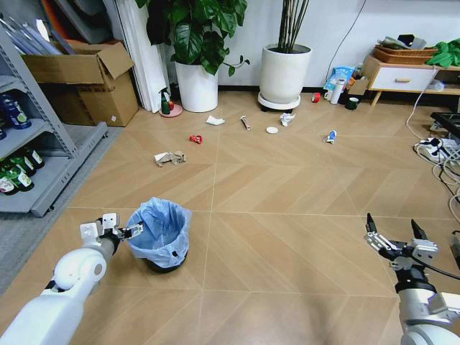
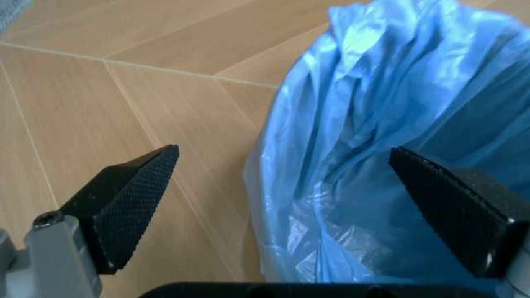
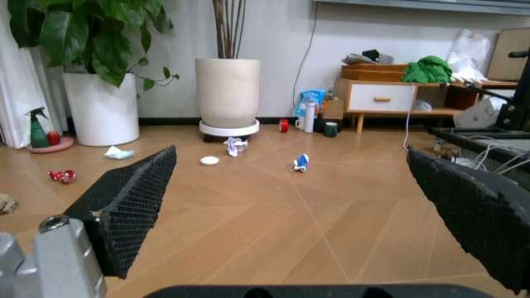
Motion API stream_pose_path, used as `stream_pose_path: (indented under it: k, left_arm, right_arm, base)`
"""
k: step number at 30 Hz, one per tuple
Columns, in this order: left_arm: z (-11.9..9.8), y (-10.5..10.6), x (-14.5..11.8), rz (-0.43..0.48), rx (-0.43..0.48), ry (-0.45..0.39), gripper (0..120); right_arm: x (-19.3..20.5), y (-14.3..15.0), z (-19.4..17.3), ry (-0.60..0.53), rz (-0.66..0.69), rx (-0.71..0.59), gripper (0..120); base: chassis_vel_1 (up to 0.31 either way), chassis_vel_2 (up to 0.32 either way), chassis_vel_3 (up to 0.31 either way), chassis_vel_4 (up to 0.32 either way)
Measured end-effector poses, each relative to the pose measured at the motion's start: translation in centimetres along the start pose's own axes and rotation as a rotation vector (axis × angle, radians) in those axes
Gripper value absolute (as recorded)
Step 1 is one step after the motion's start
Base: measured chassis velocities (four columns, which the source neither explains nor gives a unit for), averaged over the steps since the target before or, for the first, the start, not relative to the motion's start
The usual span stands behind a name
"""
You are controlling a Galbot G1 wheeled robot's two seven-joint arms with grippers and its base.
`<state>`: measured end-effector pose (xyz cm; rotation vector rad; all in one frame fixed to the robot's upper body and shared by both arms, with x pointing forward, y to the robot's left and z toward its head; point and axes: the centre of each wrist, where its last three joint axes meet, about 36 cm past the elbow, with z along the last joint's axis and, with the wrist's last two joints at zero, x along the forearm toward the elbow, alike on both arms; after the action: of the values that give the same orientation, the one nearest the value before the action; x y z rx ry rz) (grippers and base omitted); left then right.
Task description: Pick up the trash bin and place the garbage on the floor into it.
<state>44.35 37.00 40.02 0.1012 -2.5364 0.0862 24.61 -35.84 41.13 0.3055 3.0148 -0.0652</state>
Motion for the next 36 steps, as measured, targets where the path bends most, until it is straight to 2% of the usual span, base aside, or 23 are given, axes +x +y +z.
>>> stream_pose_path:
  k: [5,6,7,10,11,15,16,19,21,23,24,27,28,30,36]
  left_arm:
    - [0.3,0.3,-1.5,-0.026,-0.001,0.020,93]
    - [0.3,0.4,-1.7,-0.031,-0.005,0.025,84]
    - [0.3,0.4,-1.7,-0.031,-0.005,0.025,84]
    - [0.3,0.6,-1.7,-0.037,-0.009,0.032,71]
    - [0.3,0.6,-1.7,-0.037,-0.009,0.032,71]
    - [0.4,1.0,-1.5,-0.043,-0.015,0.042,52]
    - [0.4,1.0,-1.5,-0.043,-0.015,0.042,52]
    - [0.4,1.2,-1.4,-0.036,-0.015,0.044,36]
    - [0.4,1.2,-1.4,-0.035,-0.015,0.044,35]
    - [0.5,1.2,-1.3,-0.031,-0.015,0.045,23]
    - [0.5,1.2,-1.3,-0.031,-0.015,0.045,23]
    - [0.5,1.2,-1.2,-0.027,-0.014,0.043,8]
    - [0.5,1.2,-1.2,-0.027,-0.014,0.043,8]
    - [0.5,1.2,-0.9,-0.023,-0.012,0.041,0]
    - [0.6,1.5,-0.5,-0.027,-0.006,0.040,0]
  right_arm:
    - [0.1,0.0,0.0,0.002,0.003,0.000,100]
    - [0.0,0.0,0.0,0.001,0.002,0.000,100]
    - [0.0,0.0,0.0,0.001,0.002,0.000,100]
    - [-0.2,0.0,0.0,0.000,0.002,-0.001,100]
    - [-0.2,0.0,0.0,0.000,0.002,-0.001,100]
    - [-0.4,0.0,0.1,0.002,0.000,-0.003,100]
    - [-0.4,0.0,0.1,0.002,0.000,-0.003,100]
    - [-0.5,0.0,0.1,0.003,-0.001,-0.004,100]
    - [-0.5,-0.1,0.1,0.004,-0.002,-0.004,100]
    - [-0.6,-0.1,0.1,0.005,-0.003,-0.003,100]
    - [-0.6,-0.1,0.1,0.005,-0.003,-0.003,100]
    - [-0.6,-0.1,0.0,0.004,-0.004,-0.003,100]
    - [-0.6,-0.1,0.0,0.004,-0.004,-0.003,100]
    - [-0.6,-0.1,0.0,0.003,-0.004,-0.003,100]
    - [-0.6,-0.1,0.0,0.004,-0.004,-0.003,100]
  base:
    - [0.000,0.000,0.000,0.000]
    - [0.000,0.000,0.000,0.000]
    - [0.000,0.000,0.000,0.000]
    - [0.000,0.000,0.000,0.000]
    - [0.000,0.000,0.000,0.000]
    - [0.000,0.000,0.000,0.000]
    - [0.000,0.000,0.000,0.000]
    - [0.000,0.000,0.000,0.000]
    - [0.000,0.000,0.000,0.000]
    - [0.000,0.000,0.000,0.000]
    - [0.000,0.000,0.000,0.000]
    - [0.000,0.000,0.000,0.000]
    - [0.000,0.000,0.000,0.000]
    - [0.000,0.000,0.000,0.000]
    - [0.000,0.000,0.000,0.000]
